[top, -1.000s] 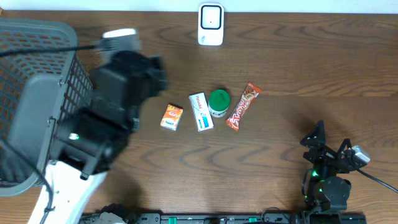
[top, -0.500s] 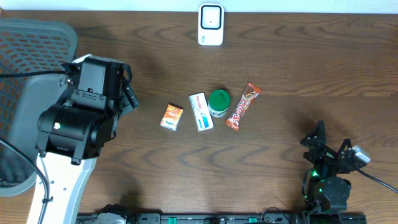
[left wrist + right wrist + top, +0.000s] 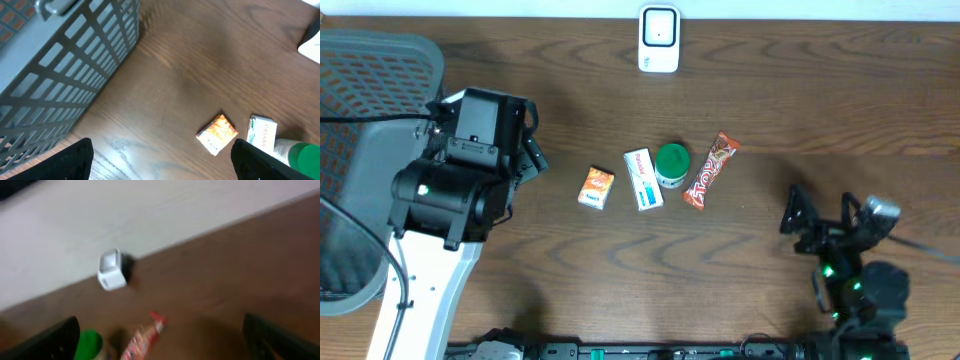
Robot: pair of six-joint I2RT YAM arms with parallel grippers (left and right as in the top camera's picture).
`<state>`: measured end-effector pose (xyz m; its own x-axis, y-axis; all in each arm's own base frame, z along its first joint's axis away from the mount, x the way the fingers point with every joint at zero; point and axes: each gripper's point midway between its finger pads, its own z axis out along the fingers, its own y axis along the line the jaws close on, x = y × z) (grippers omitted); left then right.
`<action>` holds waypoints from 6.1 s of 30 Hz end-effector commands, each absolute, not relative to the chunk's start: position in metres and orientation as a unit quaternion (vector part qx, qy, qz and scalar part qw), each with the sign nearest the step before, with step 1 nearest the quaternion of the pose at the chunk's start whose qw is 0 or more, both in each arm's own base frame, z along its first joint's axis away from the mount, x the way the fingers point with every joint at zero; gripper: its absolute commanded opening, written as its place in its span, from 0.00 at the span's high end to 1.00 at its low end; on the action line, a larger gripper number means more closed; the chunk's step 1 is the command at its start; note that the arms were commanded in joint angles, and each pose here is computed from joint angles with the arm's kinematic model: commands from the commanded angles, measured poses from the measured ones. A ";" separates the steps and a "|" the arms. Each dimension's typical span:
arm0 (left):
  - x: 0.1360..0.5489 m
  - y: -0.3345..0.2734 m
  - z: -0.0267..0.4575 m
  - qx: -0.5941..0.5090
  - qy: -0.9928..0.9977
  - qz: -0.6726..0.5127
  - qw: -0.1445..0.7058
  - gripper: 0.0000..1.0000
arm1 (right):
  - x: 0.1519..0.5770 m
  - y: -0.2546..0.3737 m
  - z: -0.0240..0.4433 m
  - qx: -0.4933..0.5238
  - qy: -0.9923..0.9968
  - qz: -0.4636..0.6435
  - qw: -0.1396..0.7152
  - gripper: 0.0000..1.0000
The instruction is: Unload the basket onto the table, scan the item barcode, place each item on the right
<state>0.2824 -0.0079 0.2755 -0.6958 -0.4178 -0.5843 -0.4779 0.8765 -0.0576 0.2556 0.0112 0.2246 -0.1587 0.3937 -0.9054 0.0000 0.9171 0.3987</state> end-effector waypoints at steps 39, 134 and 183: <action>0.282 0.006 0.274 -0.194 0.927 0.107 0.301 0.07 | 0.365 0.214 0.101 0.406 0.905 0.122 0.037 0.01; 0.277 0.015 0.271 -0.207 0.928 0.117 0.288 0.06 | 0.359 0.226 0.011 -0.115 0.991 -0.063 -0.010 0.08; 0.272 0.015 0.267 -0.204 0.933 0.121 0.272 0.06 | 0.331 0.237 0.012 -0.084 0.996 -0.015 -0.032 0.20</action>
<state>0.2698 0.0118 0.2671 -0.7682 -0.3209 -0.5539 -0.4427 0.8914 0.0975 0.3416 0.2366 0.0113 -0.9822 -0.1817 0.0485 -0.1829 0.9829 -0.0212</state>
